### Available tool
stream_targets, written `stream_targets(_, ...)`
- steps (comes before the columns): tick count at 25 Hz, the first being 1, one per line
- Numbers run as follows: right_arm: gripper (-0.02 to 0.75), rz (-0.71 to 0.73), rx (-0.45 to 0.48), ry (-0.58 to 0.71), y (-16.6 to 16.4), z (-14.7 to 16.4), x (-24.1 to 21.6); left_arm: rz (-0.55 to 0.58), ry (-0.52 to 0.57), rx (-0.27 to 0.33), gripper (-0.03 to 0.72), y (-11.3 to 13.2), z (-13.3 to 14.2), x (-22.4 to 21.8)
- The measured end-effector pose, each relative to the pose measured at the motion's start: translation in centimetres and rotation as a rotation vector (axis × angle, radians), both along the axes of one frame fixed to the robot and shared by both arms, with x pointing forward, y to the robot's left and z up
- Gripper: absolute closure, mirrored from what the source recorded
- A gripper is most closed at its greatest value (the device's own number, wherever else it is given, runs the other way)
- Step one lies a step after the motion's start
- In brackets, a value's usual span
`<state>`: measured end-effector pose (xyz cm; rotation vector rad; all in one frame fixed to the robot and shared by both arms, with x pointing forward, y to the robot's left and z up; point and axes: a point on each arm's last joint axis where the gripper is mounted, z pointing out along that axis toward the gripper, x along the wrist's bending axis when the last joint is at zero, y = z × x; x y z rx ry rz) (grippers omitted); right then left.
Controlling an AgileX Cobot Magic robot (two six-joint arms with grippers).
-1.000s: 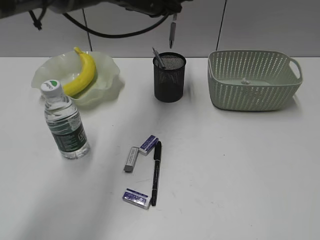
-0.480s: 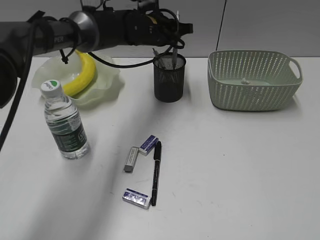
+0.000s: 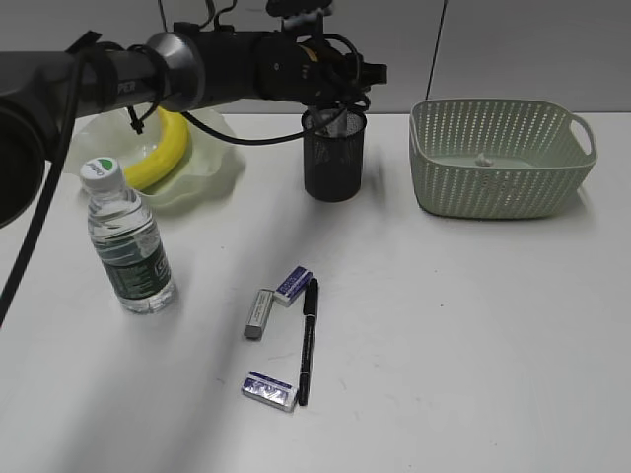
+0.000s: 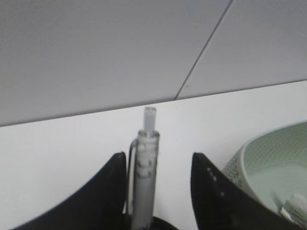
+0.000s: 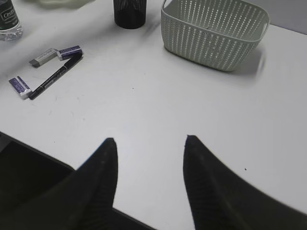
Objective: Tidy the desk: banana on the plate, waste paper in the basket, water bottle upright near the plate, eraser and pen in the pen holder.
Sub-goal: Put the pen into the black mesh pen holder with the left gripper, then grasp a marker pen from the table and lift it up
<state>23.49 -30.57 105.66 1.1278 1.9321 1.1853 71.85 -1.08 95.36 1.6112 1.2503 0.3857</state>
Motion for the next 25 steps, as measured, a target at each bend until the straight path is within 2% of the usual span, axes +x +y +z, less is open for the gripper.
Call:
stream_targets(7, 0.37, 0.0, 0.0, 0.0, 0.0, 0.0, 0.0, -0.005, -0.014, -0.011, 0.328, 0.0, 1.9, -0.3)
stream_targets(11, 0.37, 0.0, 0.0, 0.0, 0.0, 0.0, 0.0, -0.019, -0.032, -0.021, 0.328, 0.5, 6.1, -1.3)
stream_targets(13, 0.37, 0.0, 0.0, 0.0, 0.0, 0.0, 0.0, -0.038, -0.035, 0.007, 0.328, 1.1, 9.1, -2.3)
stream_targets(18, 0.37, 0.0, 0.0, 0.0, 0.0, 0.0, 0.0, -0.075, 0.013, 0.202, 0.328, 3.8, 15.6, -5.9)
stream_targets(25, 0.37, 0.0, 0.0, 0.0, 0.0, 0.0, 0.0, -0.05, 0.121, 0.391, 0.332, 9.0, 23.4, -12.3)
